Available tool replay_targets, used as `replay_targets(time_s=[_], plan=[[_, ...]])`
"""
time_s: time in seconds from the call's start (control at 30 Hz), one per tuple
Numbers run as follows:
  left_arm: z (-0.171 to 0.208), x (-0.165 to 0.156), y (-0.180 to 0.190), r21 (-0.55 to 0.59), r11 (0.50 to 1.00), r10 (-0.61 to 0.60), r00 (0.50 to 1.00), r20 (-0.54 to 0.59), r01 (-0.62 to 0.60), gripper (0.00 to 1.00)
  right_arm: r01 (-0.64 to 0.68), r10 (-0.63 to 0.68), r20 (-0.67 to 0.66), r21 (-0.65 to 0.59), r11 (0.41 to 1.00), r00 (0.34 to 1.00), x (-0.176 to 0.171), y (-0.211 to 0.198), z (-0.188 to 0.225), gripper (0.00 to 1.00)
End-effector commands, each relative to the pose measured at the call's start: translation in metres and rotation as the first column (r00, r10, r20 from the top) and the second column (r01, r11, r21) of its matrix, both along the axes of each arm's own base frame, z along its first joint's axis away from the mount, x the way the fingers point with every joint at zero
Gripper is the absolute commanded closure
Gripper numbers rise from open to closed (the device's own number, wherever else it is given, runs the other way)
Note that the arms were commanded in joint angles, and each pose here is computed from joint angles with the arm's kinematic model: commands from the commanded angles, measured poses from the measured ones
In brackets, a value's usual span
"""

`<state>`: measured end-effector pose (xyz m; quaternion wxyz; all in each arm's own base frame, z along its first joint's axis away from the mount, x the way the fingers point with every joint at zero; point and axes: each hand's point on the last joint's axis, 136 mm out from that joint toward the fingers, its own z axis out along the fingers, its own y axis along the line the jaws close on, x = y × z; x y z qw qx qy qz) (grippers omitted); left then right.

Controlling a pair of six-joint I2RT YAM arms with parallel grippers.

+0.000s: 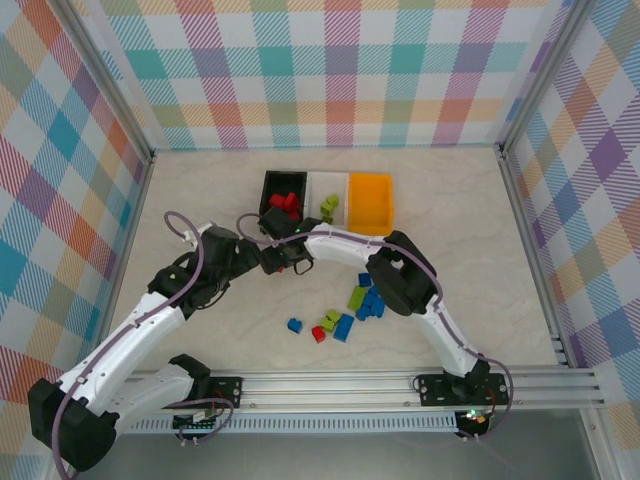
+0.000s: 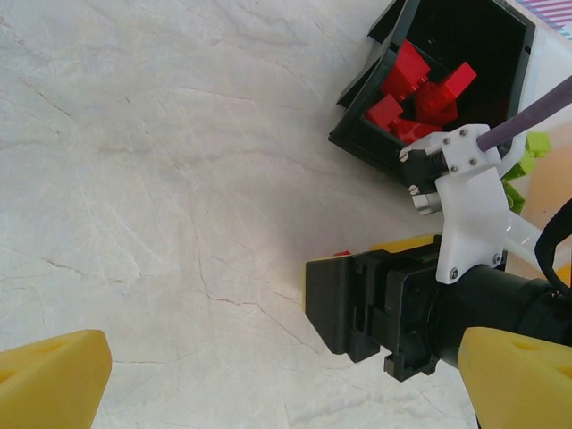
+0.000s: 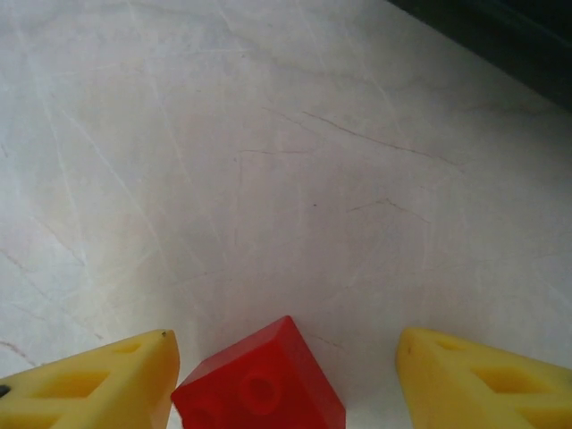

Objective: Sort the legos into containers by color

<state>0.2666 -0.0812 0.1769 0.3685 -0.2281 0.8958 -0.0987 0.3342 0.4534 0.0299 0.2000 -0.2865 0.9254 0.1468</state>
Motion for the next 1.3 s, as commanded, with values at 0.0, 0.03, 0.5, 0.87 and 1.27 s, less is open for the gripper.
replay_targets(time_s=[0.0,0.03,0.5,0.87,1.27], plan=[[-0.008,-0.002,0.000,0.004,1.000,-0.002,1.000,-0.022,0.002,0.00,-0.045,0.045,-0.009,-0.080,0.996,0.999,-0.012,-0.003,-0.018,0.36],[-0.008,-0.002,0.000,0.005,1.000,-0.001,1.000,-0.022,0.001,0.00,-0.050,0.049,-0.005,-0.086,0.995,0.999,-0.012,-0.003,-0.019,0.37],[-0.009,-0.005,0.008,0.038,0.999,0.017,0.999,-0.035,-0.015,0.00,-0.085,0.094,0.072,-0.118,0.989,0.993,-0.016,-0.002,-0.010,0.63],[-0.002,-0.020,0.023,0.023,0.998,0.065,0.998,0.007,-0.065,0.00,-0.035,0.006,0.238,0.119,0.992,0.971,0.026,0.003,0.108,0.67],[-0.015,-0.025,0.003,-0.044,0.999,-0.033,0.999,-0.033,0.032,0.00,0.045,-0.113,0.224,0.290,0.956,0.968,0.133,0.018,0.131,0.64]])
